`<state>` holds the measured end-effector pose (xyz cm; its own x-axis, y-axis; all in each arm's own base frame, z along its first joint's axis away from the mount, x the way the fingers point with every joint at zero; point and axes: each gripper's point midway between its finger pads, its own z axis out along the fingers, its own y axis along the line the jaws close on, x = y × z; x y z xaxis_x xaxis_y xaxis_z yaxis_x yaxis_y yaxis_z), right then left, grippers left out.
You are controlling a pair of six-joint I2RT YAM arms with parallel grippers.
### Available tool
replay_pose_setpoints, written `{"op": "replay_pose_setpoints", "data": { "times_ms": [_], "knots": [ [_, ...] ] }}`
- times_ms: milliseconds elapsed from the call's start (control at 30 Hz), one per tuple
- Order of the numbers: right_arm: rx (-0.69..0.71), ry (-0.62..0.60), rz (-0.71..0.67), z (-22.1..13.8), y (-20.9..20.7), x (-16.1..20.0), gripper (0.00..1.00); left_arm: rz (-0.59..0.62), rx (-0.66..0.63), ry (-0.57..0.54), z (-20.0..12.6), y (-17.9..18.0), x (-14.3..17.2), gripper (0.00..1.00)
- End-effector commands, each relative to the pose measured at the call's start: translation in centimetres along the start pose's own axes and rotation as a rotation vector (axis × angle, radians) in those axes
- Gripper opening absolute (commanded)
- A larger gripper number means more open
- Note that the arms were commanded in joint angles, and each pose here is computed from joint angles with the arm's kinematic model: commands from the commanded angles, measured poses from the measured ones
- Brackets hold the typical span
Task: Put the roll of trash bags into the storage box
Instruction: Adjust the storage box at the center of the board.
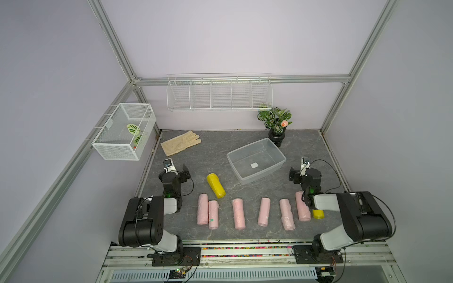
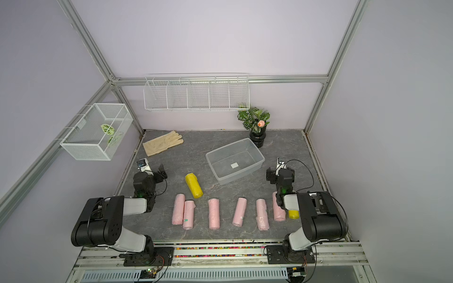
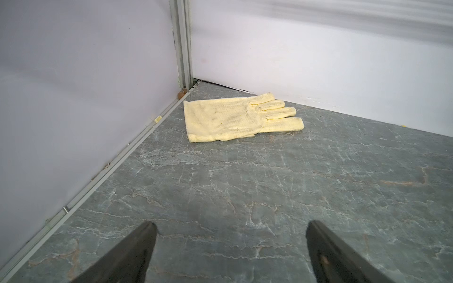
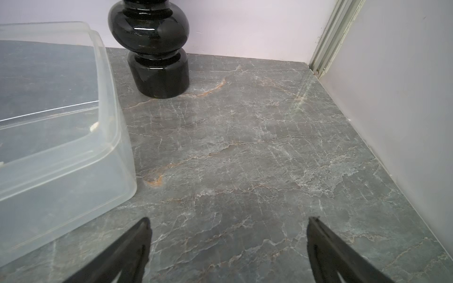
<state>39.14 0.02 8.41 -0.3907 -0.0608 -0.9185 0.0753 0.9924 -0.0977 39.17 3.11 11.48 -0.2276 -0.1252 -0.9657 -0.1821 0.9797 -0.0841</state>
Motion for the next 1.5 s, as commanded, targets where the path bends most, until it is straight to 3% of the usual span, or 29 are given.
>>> {"op": "replay_pose_setpoints", "data": {
  "times_ms": [0, 1233, 1300, 1367, 1467],
  "knots": [
    [0.003, -0.014, 0.007, 0.1, -0.2, -0.6, 0.99, 0.007, 0.01, -0.014, 0.0, -0.3, -0.5, 1.0],
    [0.002, -0.016, 0.007, 0.1, -0.2, -0.7, 0.99, 0.024, 0.037, -0.014, 0.1, -0.8, -0.8, 1.0],
    [0.002, -0.016, 0.006, 0.1, -0.1, -0.7, 0.99, 0.045, 0.06, 0.027, 0.5, -1.4, -1.3, 1.0],
    [0.002, -0.015, 0.007, 0.1, -0.2, -0.7, 0.99, 0.024, 0.048, 0.139, 1.4, -1.6, -1.7, 0.99],
    [0.002, -0.016, 0.006, 0.0, -0.1, -0.7, 0.99, -0.012, 0.111, 0.245, 2.0, -3.2, -2.0, 0.84]
  ]
}}
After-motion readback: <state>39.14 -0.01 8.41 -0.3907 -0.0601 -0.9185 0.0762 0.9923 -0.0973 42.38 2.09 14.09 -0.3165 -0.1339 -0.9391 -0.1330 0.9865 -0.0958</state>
